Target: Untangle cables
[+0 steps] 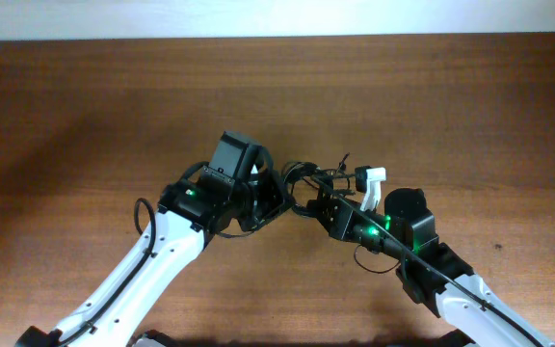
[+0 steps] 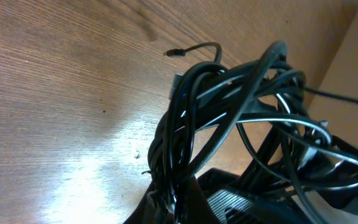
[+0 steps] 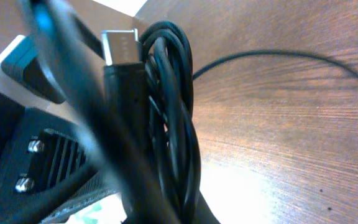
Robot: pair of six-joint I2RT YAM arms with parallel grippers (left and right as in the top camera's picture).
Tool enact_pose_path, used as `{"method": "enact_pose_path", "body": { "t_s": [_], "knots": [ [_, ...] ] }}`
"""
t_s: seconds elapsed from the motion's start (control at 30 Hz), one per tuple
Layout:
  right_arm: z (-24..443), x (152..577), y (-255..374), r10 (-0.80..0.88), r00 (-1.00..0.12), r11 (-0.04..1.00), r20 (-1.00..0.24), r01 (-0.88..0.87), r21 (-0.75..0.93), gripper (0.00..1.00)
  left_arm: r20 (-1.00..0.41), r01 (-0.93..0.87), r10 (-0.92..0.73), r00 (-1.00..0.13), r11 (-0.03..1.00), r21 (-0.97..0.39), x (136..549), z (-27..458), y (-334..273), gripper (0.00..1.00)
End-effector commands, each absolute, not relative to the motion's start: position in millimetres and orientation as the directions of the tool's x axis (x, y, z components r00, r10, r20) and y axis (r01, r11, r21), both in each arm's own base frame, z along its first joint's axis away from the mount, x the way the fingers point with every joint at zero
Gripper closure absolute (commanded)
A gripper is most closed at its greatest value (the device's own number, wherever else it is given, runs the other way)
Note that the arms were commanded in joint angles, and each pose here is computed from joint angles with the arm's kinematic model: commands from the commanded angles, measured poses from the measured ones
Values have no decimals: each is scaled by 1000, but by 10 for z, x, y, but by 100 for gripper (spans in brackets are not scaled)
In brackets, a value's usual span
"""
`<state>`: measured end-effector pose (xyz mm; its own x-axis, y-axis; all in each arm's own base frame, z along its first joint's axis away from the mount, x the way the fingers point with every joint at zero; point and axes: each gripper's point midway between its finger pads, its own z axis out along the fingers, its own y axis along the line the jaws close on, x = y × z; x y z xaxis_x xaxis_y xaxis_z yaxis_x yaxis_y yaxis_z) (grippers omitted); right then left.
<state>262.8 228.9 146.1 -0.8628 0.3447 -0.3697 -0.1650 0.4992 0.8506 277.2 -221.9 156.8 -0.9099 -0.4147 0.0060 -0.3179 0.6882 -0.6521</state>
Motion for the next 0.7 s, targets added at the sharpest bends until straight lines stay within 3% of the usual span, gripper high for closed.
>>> {"method": "enact_pose_path", "body": {
  "t_s": [0.0, 0.03, 0.1, 0.17, 0.2, 0.27, 0.33, 0.37, 0.4, 0.43, 0.47, 0.53, 0.57, 0.6, 0.67],
  "knots": [
    [1226, 2423, 2282, 251, -905, 532, -345, -169, 830, 96, -137, -419, -624, -769, 654, -629, 3212, 1652, -1839, 100],
    [1130, 2462, 2204, 264, -895, 582, -360, -150, 799, 92, -118, -439, -654, -747, 618, -652, 3254, 1692, -1861, 100],
    [1163, 2470, 2208, 258, -889, 582, -378, -169, 795, 75, -34, -530, -728, -685, 530, -661, 3253, 1690, -1860, 100],
    [1227, 2521, 2187, 277, -873, 589, -402, -176, 789, 60, -24, -545, -732, -681, 529, -651, 3227, 1666, -1848, 100],
    [1278, 2582, 2137, 307, -848, 605, -432, -176, 776, 44, -43, -575, -754, -655, 535, -619, 3212, 1606, -1755, 100],
    [1298, 2550, 2116, 308, -854, 612, -420, -160, 775, 28, 119, -758, -861, -494, 360, -544, 3057, 1491, -1697, 99],
    [1150, 2429, 2053, 307, -895, 645, -323, -54, 763, 7, 248, -862, -910, -333, 188, -471, 2959, 1448, -1708, 85],
    [1130, 2362, 2079, 323, -913, 617, -249, 4, 787, 1, 309, -887, -908, -283, 125, -445, 2930, 1459, -1759, 81],
    [1180, 2254, 2170, 310, -938, 558, -157, 46, 829, 1, 388, -911, -890, -241, 69, -406, 2876, 1482, -1849, 79],
    [1217, 2167, 2232, 280, -954, 521, -105, 59, 851, 7, 443, -924, -868, -223, 44, -379, 2838, 1509, -1923, 96],
    [1239, 2183, 2240, 291, -952, 511, -98, 68, 857, 31, 443, -925, -869, -223, 44, -378, 2836, 1508, -1922, 100],
    [1309, 2245, 2259, 304, -945, 494, -125, 44, 868, 43, 439, -924, -870, -223, 44, -380, 2840, 1506, -1916, 100],
    [1267, 2232, 2244, 306, -945, 505, -113, 60, 861, 43, 322, -880, -891, -320, 153, -450, 2908, 1473, -1807, 94],
    [1126, 2227, 2167, 333, -938, 548, -93, 112, 829, 42, 116, -810, -899, -423, 318, -494, 2994, 1417, -1588, 65],
    [826, 2153, 1981, 383, -923, 633, -43, 228, 740, 40, -197, -728, -823, -533, 565, -388, 2982, 1317, -1154, 23]
  ]
}}
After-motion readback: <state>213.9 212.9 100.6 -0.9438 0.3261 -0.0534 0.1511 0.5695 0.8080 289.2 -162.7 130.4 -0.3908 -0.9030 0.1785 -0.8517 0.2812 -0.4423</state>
